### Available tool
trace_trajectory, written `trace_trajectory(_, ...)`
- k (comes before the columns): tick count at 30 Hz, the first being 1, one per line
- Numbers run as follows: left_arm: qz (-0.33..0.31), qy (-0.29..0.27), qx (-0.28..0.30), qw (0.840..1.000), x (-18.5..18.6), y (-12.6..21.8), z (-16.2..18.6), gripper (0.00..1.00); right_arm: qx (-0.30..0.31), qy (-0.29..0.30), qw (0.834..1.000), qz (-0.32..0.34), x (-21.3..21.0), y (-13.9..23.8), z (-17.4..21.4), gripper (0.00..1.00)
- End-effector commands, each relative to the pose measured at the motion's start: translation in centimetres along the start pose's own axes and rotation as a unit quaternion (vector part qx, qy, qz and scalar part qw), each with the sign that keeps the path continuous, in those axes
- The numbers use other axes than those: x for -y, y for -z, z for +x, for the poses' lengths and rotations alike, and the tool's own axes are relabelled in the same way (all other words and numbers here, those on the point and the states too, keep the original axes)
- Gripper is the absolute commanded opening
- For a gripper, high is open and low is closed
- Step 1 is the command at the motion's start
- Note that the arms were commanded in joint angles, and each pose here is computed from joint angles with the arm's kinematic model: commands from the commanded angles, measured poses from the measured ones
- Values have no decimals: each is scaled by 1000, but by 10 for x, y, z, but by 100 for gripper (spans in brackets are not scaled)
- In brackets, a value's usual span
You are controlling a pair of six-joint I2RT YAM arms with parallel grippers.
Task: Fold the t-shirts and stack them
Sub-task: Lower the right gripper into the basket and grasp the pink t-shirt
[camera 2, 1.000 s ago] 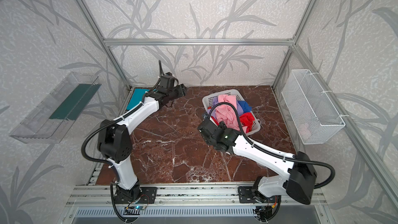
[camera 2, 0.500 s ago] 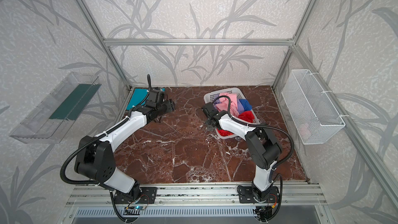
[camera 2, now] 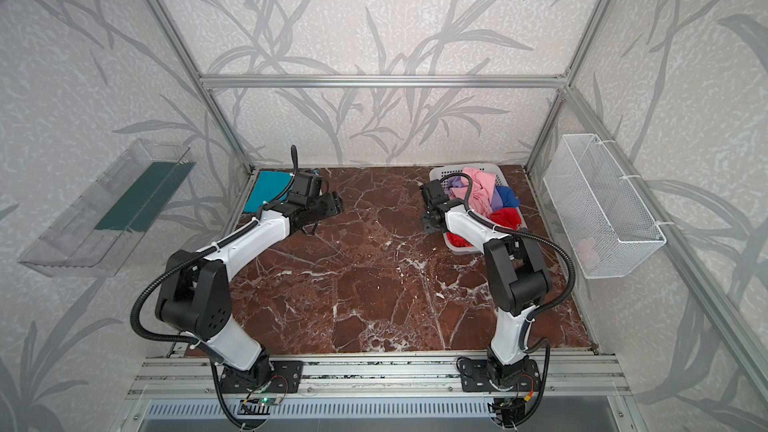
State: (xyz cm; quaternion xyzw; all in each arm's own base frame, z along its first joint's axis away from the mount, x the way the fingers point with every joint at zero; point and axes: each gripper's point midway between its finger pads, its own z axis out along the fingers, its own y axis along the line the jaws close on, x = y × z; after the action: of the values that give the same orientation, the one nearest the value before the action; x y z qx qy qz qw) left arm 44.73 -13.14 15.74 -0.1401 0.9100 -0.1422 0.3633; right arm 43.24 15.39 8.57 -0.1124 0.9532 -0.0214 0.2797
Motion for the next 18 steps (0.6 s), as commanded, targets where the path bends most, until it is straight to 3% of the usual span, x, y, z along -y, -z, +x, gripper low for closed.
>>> trace_trajectory(1,2,6,5,1000,3,2,-6,73,54,-18,998,-37,-15,35,-33,75)
trace_trajectory(5,1,1,5,1000,2,3,-6,74,113,-31,993,14,20,77,-62,80)
trace_trajectory(8,3,2,7,1000,1,4,-5,74,121,-66,989,53,59,89,-68,80)
trace_trajectory(14,2,-5,4,1000,0,6,-2,74,103,-134,982,89,114,69,-62,83)
trace_trajectory(18,-2,-9,3,1000,-2,9,-3,74,75,-146,984,64,110,24,-57,85)
